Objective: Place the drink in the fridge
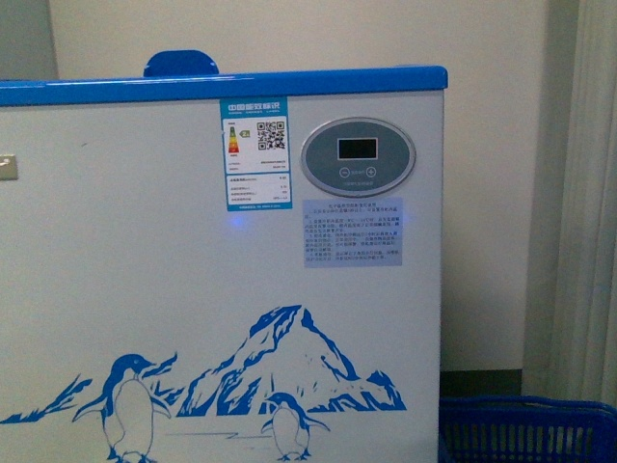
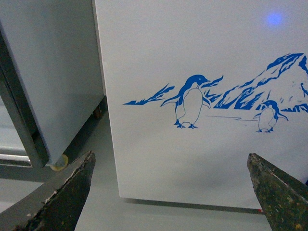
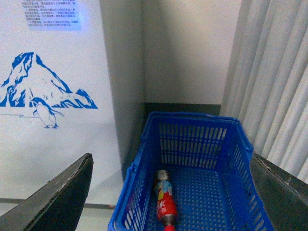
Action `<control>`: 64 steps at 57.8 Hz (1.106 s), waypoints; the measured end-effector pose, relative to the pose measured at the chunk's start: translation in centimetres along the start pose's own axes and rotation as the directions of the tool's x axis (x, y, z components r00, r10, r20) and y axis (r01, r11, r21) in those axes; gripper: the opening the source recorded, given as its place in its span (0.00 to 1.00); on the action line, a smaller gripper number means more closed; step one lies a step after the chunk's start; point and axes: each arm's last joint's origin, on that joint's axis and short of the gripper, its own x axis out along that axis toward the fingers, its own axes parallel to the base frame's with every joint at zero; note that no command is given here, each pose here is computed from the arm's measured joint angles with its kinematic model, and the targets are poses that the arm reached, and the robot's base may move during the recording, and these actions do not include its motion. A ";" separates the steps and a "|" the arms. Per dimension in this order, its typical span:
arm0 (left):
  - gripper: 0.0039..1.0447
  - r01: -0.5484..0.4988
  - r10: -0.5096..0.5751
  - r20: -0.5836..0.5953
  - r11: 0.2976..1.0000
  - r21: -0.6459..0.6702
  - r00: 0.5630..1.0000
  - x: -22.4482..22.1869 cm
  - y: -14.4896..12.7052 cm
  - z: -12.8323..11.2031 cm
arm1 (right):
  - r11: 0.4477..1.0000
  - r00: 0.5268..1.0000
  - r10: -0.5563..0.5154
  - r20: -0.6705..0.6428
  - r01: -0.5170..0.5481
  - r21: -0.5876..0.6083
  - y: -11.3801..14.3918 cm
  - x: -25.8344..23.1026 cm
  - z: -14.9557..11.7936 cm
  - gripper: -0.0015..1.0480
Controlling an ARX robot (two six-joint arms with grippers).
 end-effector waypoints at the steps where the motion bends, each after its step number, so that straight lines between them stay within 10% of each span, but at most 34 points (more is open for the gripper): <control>1: 0.92 0.001 -0.001 0.000 1.000 0.000 1.000 0.0 0.0 0.0 | 1.000 1.000 0.000 0.000 0.000 0.000 0.0 0.0 0.0 0.93; 39: 0.92 0.001 -0.001 0.000 1.000 0.000 1.000 0.0 0.0 0.0 | 1.000 0.999 -0.024 -0.032 0.025 0.017 0.0 0.1 -0.1 0.93; 49: 0.92 0.000 0.000 0.000 1.000 0.000 1.000 0.0 0.0 0.0 | 0.948 0.819 -0.212 -0.533 0.306 0.093 -1.6 1.7 -0.4 0.93; 64: 0.92 0.001 -0.001 0.000 1.000 0.000 1.000 0.0 0.0 0.0 | 0.956 0.729 -0.105 -0.676 0.261 0.134 -6.1 8.9 -4.3 0.93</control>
